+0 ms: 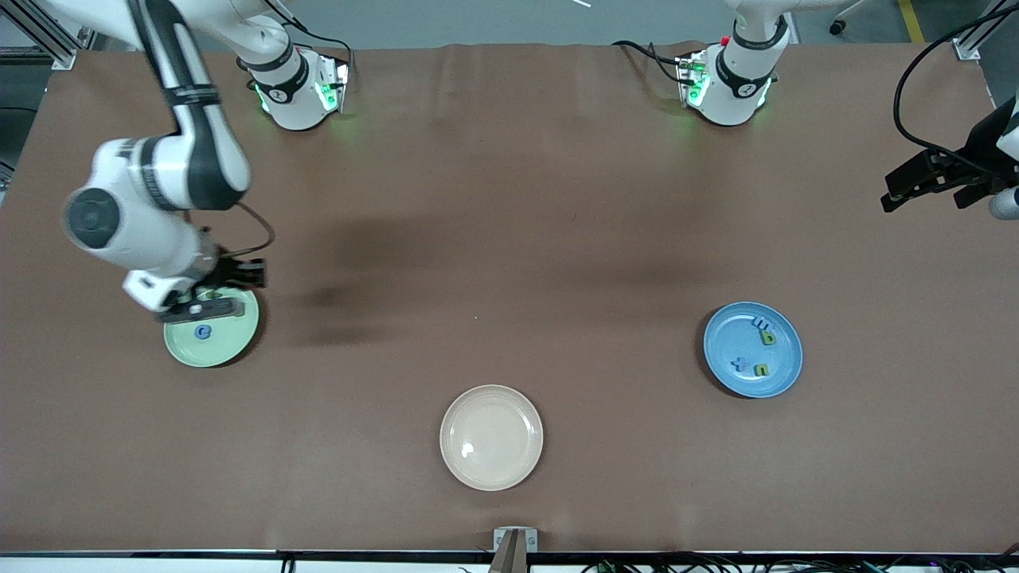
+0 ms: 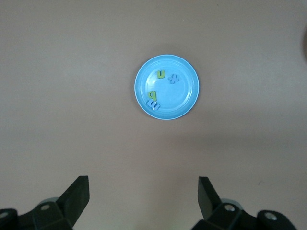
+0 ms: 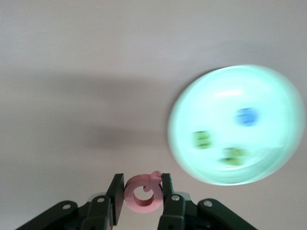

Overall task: Sort upper and lower case letters into plates
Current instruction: 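Carry the pink G into the green plate and open the right gripper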

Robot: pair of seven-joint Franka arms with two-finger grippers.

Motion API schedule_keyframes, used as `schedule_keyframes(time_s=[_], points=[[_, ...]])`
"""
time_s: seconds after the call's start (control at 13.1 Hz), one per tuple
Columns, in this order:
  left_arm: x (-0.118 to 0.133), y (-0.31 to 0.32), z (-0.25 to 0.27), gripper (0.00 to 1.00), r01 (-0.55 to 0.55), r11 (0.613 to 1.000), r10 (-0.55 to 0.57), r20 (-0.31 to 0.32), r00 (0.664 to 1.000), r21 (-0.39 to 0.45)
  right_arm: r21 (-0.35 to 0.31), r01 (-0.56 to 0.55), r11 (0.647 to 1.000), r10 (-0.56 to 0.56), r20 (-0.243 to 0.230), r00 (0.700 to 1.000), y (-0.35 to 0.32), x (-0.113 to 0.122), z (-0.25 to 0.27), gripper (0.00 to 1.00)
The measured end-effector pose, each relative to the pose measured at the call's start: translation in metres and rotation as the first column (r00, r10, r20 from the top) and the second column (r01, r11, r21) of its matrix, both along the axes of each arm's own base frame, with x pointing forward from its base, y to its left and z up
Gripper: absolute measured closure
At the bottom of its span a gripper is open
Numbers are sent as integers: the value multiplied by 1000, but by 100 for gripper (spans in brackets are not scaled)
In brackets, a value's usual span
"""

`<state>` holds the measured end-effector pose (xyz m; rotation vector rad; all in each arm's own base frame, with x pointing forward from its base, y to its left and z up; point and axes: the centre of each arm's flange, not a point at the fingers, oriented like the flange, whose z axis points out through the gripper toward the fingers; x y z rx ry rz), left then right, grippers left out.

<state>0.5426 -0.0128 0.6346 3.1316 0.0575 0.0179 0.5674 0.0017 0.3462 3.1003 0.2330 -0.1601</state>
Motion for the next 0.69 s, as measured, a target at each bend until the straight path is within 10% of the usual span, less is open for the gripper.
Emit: schedule_keyframes(time_s=[0.69], points=[[20, -30, -31, 0, 41, 999, -41, -15, 999, -25, -66, -75, 995, 75, 1, 997, -89, 58, -108, 64]])
